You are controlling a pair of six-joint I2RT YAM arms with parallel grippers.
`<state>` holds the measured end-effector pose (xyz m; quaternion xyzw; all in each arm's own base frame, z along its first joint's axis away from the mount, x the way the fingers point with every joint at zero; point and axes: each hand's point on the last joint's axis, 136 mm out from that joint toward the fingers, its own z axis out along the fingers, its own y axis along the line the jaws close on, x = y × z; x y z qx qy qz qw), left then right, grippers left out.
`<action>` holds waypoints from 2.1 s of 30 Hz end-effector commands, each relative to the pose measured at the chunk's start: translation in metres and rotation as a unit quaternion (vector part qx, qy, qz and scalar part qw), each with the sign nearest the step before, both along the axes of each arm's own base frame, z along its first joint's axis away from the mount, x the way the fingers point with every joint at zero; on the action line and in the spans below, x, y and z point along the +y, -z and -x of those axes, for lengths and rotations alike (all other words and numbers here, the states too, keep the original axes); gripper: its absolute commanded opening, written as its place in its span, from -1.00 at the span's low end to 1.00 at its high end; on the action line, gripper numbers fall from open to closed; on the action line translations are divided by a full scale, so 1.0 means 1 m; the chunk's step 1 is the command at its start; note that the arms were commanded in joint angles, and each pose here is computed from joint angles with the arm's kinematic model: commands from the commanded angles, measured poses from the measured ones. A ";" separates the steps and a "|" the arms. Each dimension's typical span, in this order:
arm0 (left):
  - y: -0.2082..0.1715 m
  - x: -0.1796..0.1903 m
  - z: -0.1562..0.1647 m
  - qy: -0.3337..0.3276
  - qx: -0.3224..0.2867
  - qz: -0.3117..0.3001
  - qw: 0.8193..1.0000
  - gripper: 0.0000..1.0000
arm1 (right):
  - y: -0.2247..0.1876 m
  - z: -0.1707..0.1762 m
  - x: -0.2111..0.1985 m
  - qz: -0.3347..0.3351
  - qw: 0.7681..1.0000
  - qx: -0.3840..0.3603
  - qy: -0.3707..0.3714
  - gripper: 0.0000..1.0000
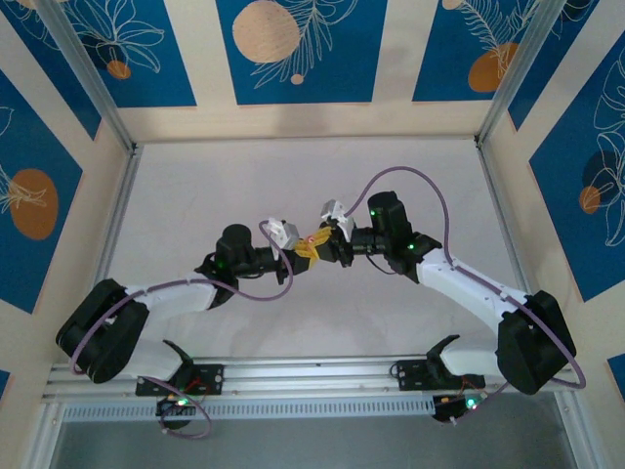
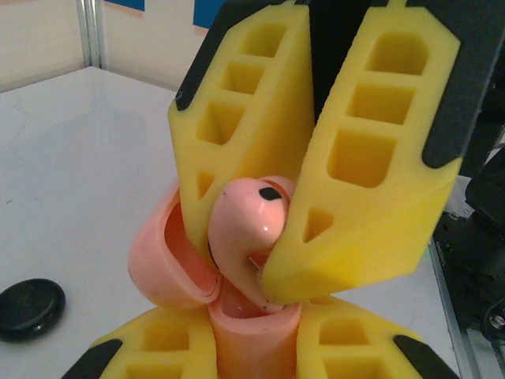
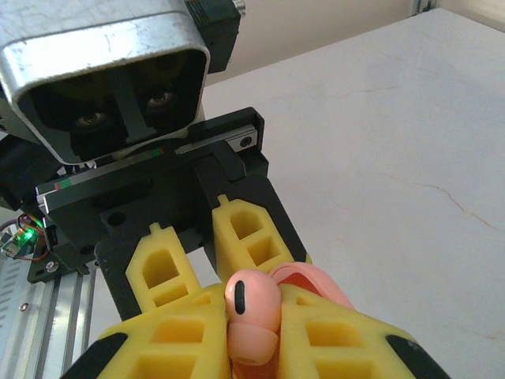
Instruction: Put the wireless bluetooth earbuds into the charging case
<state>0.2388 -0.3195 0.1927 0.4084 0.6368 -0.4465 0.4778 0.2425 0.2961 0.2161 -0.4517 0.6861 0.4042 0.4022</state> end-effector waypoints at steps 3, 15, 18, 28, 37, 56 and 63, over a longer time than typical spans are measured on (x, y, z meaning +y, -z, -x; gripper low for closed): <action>-0.051 -0.003 0.003 0.012 -0.083 0.051 0.995 -0.75 | 0.020 0.005 -0.001 0.031 0.999 0.025 -0.004 -0.58; -0.049 -0.002 0.004 0.012 -0.086 0.041 0.995 -0.75 | 0.017 0.004 -0.001 0.031 0.999 0.022 -0.002 -0.36; -0.049 -0.002 0.004 0.011 -0.086 0.040 0.995 -0.75 | 0.014 0.005 -0.001 0.029 0.999 0.019 -0.002 -0.29; -0.035 -0.001 0.001 0.005 -0.088 0.017 0.996 -0.75 | -0.011 0.007 -0.003 0.002 1.000 0.005 0.006 -0.07; -0.028 0.000 0.001 0.004 -0.087 0.004 0.996 -0.74 | -0.032 0.008 -0.009 -0.025 1.000 0.001 0.015 0.11; -0.014 0.007 -0.003 -0.015 -0.110 -0.046 0.993 -0.74 | -0.022 0.001 -0.034 0.013 0.982 0.140 0.129 -0.14; -0.019 0.005 0.010 0.019 -0.129 -0.027 0.991 -0.74 | -0.011 -0.003 -0.038 0.016 0.978 0.152 0.141 0.03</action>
